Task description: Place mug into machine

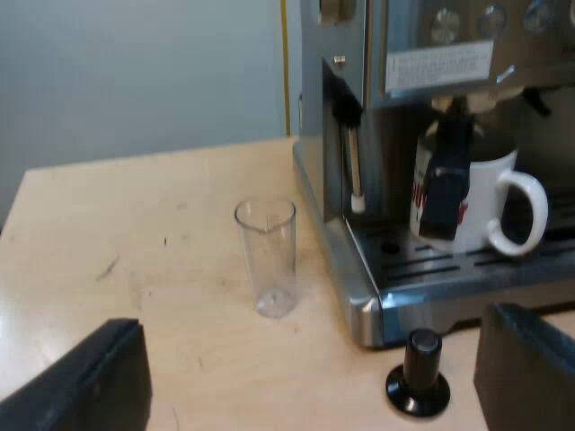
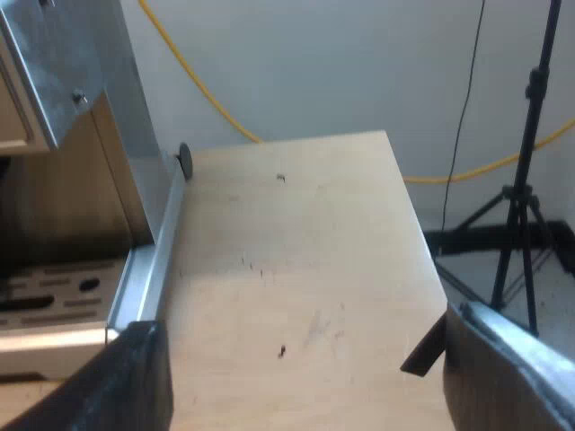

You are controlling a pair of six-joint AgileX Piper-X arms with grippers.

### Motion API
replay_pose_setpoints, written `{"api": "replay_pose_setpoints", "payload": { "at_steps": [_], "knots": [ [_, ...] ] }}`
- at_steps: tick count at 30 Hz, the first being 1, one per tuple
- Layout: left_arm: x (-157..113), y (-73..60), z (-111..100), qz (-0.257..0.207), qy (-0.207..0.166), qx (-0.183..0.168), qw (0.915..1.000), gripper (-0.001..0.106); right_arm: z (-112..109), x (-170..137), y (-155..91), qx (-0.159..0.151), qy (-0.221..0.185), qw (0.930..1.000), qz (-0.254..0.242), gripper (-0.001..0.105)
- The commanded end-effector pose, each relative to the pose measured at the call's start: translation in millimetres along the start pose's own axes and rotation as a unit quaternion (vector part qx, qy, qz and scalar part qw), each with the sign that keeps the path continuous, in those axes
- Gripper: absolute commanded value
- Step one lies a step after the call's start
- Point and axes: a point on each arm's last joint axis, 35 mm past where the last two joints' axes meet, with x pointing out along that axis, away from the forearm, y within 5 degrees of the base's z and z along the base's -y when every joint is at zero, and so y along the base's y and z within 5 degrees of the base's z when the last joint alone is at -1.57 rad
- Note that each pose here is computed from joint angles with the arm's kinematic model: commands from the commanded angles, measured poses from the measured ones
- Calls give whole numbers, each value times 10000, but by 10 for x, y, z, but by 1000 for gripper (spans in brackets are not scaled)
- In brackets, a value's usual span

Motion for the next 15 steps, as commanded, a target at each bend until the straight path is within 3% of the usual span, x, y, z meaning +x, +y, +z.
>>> {"api": "replay_pose_setpoints", "payload": {
  "at_steps": [1, 7, 13, 15],
  "knots": [
    [70, 16, -10, 61, 29, -53, 10000, 75, -12, 69, 7, 2, 66, 10000, 49, 65],
    [143, 43, -107, 98, 265, -71, 9996, 75, -157, 217, 49, -2, 378, 9992, 134, 65],
    [257, 95, -330, 190, 875, -140, 9959, 75, -277, 300, 83, -6, 691, 9974, 219, 65],
    [264, 96, -333, 189, 870, -139, 9959, 75, -319, 325, 95, -7, 802, 9965, 249, 65]
  ]
}}
